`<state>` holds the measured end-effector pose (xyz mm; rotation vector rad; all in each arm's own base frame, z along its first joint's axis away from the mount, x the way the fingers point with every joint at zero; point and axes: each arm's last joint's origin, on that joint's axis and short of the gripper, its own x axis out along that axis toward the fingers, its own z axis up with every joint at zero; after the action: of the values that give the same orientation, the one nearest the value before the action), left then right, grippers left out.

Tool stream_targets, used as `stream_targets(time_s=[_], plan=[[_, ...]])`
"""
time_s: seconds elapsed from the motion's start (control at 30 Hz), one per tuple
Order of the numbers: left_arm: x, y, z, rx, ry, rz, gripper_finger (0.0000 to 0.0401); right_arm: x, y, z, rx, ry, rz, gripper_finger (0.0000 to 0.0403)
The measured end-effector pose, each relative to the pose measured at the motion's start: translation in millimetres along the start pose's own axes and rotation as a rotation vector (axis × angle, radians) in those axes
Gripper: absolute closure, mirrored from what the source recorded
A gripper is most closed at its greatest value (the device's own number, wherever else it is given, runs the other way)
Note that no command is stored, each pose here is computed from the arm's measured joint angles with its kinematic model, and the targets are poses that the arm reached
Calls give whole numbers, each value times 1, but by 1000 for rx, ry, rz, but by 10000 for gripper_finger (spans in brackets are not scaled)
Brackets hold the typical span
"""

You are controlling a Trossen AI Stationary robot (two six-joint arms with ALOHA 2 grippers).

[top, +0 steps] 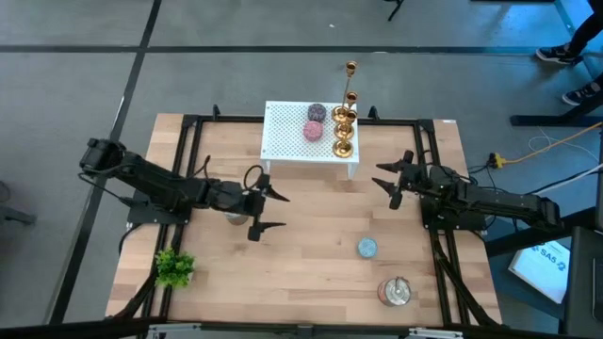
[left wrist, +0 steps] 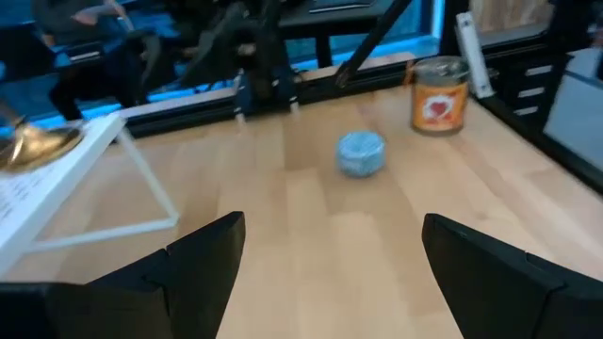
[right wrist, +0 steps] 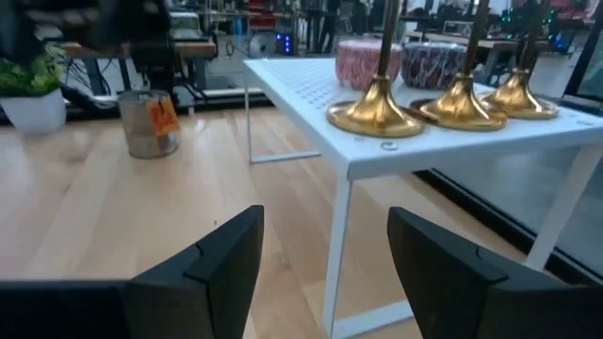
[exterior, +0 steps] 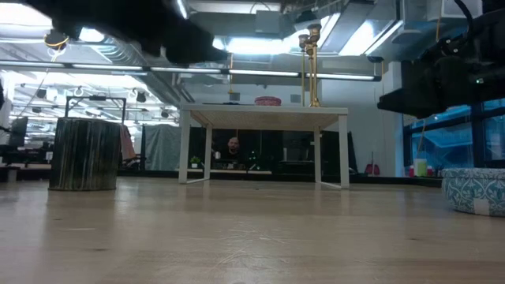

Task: Pick & Place candle stick holders
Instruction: Put the small blue scented candle on the shelf

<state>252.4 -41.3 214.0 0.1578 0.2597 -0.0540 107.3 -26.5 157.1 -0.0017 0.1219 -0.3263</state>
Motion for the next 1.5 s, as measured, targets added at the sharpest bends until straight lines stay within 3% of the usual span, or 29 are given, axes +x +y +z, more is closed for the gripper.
stream_targets(time_s=[0.33, 0.73, 0.87, 1.13, 1.3, 1.5], plan=[[-3, 24, -21, -55, -5, 102, 79, -1, 1, 8, -7, -28, 57, 171], [-3, 36, -24, -93, 6, 147, 79, 4, 4, 72, -65, 363, 163, 171], [-3, 36, -24, -93, 3, 147, 79, 10, 6, 74, -7, 607, 178, 171], [-3, 36, -23, -95, 1, 147, 79, 29, 8, 61, 7, 727, 118, 171], [-3, 36, -23, -94, 0, 147, 79, 42, 9, 71, 213, 700, 44, 171], [-3, 36, -24, -95, 3, 147, 79, 33, 13, 88, 469, 972, 49, 171]])
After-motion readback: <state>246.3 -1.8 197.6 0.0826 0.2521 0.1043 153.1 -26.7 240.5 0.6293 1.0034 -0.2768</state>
